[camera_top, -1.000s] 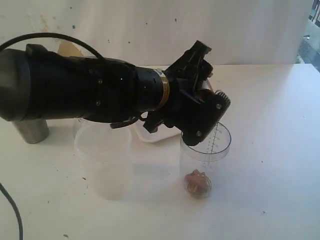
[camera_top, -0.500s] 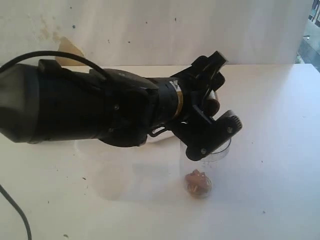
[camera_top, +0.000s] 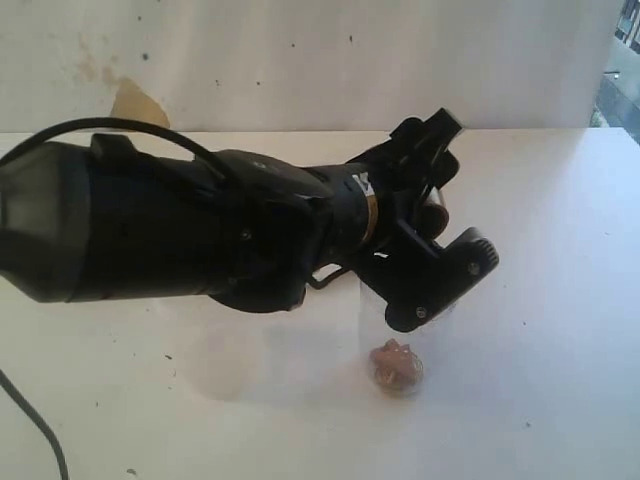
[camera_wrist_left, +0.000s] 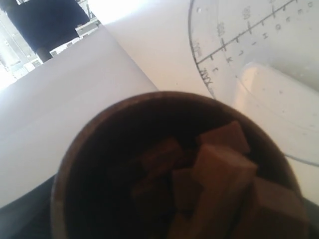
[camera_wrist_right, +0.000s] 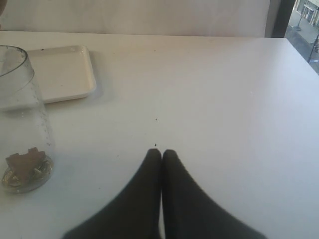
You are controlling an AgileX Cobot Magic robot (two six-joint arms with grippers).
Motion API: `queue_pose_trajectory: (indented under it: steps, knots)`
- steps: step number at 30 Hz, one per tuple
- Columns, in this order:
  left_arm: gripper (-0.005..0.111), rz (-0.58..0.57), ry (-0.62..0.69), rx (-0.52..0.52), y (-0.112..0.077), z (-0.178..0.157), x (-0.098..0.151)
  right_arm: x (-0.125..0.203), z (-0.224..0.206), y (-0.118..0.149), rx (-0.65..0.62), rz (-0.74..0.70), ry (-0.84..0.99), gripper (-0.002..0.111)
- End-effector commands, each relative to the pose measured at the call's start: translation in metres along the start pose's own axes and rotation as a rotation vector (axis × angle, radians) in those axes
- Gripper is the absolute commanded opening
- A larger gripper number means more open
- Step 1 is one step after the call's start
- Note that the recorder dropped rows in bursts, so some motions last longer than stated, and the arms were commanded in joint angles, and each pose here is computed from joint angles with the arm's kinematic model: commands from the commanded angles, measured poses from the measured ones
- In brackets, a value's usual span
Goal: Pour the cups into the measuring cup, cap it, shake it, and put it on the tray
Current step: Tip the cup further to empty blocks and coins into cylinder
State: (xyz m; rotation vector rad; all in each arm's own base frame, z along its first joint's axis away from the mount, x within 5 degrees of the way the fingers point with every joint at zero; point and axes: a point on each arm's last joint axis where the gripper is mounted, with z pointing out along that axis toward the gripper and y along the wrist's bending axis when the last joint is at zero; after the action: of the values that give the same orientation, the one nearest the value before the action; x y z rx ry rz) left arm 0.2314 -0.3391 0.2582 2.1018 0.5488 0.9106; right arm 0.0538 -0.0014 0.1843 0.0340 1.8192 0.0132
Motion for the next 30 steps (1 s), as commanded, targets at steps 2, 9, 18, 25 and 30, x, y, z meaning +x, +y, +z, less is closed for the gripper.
queue_pose_trajectory:
  steps: [2,9,18,25,30]
  knots:
    - [0.000,0.018,0.036,-0.011,0.003,-0.002,0.001,0.001,0.000,0.000,0.006,0.002,0.000,0.000]
    - [0.000,0.085,0.070,-0.045,0.008,-0.004,-0.001,0.001,0.000,0.000,0.006,0.002,0.000,0.000]
    - [0.000,0.131,0.089,-0.062,0.010,-0.005,-0.006,0.001,0.000,0.000,0.006,0.002,0.000,0.000]
    - [0.000,0.204,0.141,-0.051,-0.001,0.012,-0.013,0.001,0.000,0.000,0.006,0.002,0.000,0.000]
    - [0.000,0.145,0.148,-0.075,0.001,0.012,-0.012,0.001,0.000,0.000,0.006,0.002,0.000,0.000]
